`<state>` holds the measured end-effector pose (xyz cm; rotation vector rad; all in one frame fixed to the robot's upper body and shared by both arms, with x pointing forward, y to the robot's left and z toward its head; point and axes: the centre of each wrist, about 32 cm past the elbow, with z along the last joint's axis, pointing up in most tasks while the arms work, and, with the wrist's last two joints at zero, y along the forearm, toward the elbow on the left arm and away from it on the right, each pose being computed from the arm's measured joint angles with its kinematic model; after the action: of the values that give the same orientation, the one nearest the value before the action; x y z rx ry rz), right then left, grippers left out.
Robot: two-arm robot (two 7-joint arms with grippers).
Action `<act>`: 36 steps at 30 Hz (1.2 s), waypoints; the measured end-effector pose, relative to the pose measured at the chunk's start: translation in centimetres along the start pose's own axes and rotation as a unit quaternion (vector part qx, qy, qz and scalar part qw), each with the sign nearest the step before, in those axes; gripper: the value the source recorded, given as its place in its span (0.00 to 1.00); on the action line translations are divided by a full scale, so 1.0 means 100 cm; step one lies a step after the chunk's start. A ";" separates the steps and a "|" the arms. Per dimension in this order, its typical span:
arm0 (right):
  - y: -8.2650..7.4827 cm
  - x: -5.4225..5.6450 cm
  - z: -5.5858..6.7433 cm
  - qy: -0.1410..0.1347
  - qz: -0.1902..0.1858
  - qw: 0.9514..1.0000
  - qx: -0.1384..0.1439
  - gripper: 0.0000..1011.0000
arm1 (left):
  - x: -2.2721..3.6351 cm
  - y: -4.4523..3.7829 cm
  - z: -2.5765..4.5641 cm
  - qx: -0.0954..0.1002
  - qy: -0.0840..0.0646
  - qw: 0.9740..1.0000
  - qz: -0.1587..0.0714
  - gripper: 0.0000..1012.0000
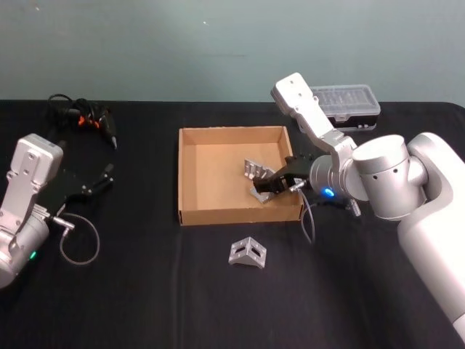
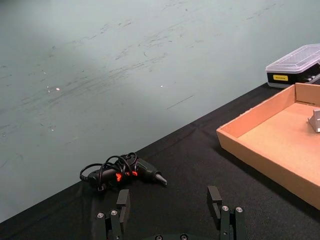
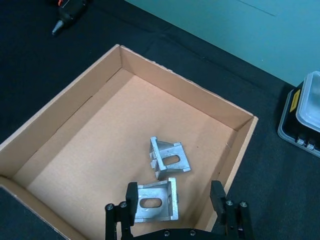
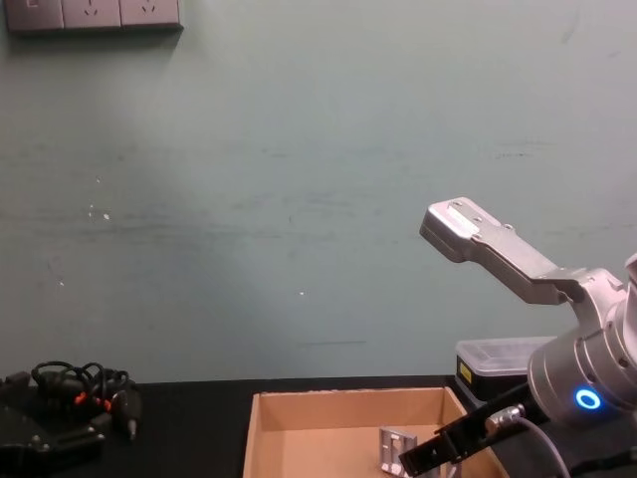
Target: Use one hand to pick up the angle iron from the table and place it into the box.
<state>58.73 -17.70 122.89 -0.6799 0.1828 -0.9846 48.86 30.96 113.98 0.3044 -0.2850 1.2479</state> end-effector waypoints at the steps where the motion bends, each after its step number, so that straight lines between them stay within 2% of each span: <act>1: 0.000 0.000 0.000 0.000 0.000 1.000 0.000 0.92 | 0.0000 0.0000 0.0000 0.000 0.000 1.000 0.000 1.00; 4: 0.000 0.000 0.000 0.000 0.000 1.000 0.000 0.99 | 0.0000 0.0000 0.0000 0.000 0.000 1.000 0.000 1.00; 9: 0.000 0.000 0.000 0.000 0.000 1.000 0.001 0.99 | 0.0000 0.0000 0.0000 0.000 0.000 1.000 0.000 1.00; 16: -0.005 -0.001 0.000 -0.003 0.004 1.000 0.019 0.99 | 0.0000 0.0000 0.0000 0.000 0.000 1.000 0.000 1.00; 25: -0.020 -0.005 -0.001 -0.006 0.015 0.999 0.044 0.99 | 0.0000 0.0000 0.0000 0.000 0.000 1.000 0.000 1.00; 28: -0.030 -0.007 -0.002 -0.007 0.022 0.999 0.048 0.99 | 0.0000 0.0000 0.0000 0.000 0.000 1.000 0.000 1.00; 36: -0.068 -0.017 -0.010 -0.012 0.055 0.998 0.033 0.99 | 0.0000 0.0000 0.0000 0.000 0.000 1.000 0.000 1.00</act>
<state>52.51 -19.29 125.95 -0.6136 0.1642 -0.8728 48.86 30.97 113.98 0.3044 -0.2851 1.2480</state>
